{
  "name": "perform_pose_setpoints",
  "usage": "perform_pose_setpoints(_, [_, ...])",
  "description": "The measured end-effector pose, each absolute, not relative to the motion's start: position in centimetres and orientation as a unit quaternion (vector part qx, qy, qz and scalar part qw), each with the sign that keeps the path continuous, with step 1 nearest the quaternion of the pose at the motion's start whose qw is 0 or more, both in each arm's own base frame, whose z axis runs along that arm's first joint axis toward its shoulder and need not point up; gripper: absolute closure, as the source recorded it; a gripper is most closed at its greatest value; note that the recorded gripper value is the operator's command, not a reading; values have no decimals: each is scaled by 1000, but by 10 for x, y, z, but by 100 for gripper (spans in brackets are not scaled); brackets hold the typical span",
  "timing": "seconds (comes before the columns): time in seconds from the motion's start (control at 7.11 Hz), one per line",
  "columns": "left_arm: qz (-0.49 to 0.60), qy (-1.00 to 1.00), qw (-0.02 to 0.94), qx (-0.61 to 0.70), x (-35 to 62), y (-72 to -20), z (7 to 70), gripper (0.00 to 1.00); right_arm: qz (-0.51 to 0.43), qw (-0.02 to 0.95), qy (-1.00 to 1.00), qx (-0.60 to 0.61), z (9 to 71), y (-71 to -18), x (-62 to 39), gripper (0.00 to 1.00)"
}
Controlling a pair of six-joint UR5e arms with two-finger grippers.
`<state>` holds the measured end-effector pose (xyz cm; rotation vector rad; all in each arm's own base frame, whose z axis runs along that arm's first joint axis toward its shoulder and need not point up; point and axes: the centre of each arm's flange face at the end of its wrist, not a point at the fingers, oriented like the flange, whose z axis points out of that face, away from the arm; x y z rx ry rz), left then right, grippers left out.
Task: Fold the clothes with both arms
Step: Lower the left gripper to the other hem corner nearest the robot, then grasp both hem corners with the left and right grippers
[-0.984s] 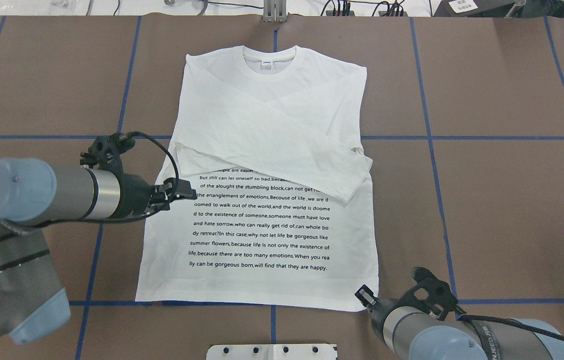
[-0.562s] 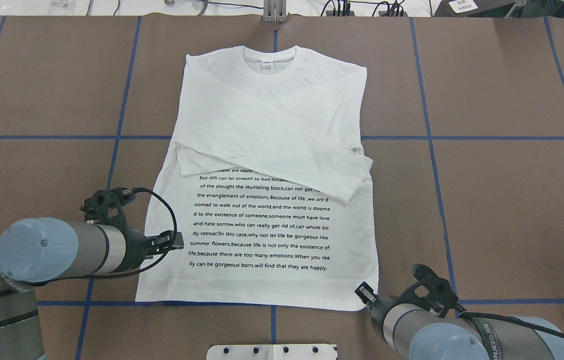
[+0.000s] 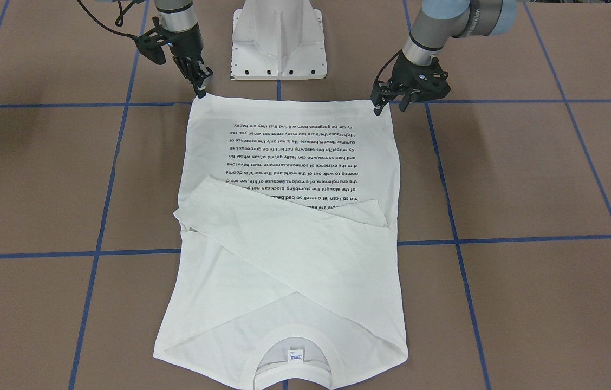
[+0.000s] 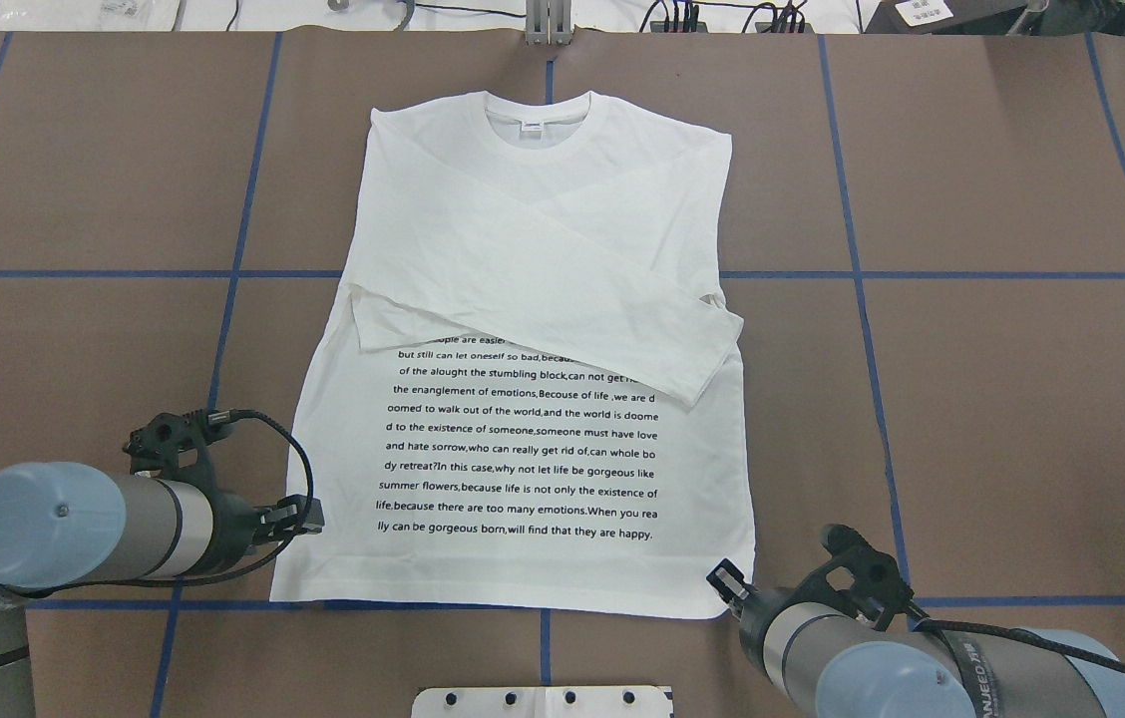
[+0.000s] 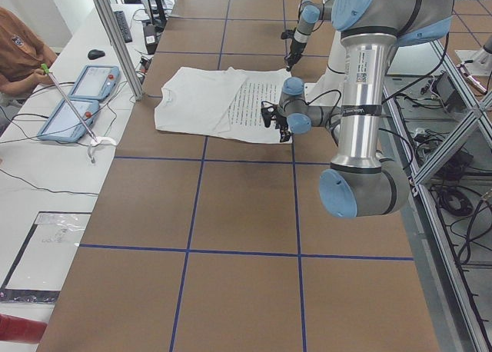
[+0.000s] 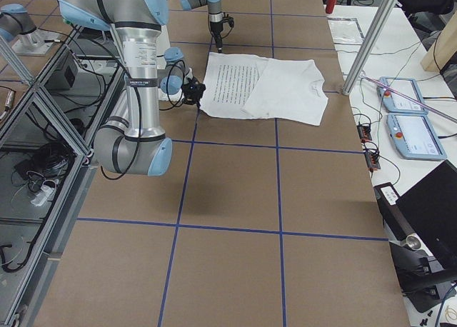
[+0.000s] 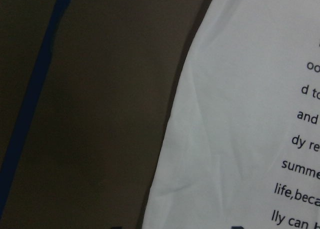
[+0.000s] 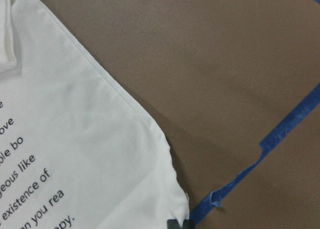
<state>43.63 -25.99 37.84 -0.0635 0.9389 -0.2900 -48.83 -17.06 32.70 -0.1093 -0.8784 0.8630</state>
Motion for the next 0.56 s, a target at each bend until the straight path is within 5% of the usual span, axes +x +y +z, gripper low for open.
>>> perform_pose_setpoints(0.56, [-130, 444, 885, -56, 452, -233, 383, 37, 405, 815, -411, -51, 327, -171, -488, 100])
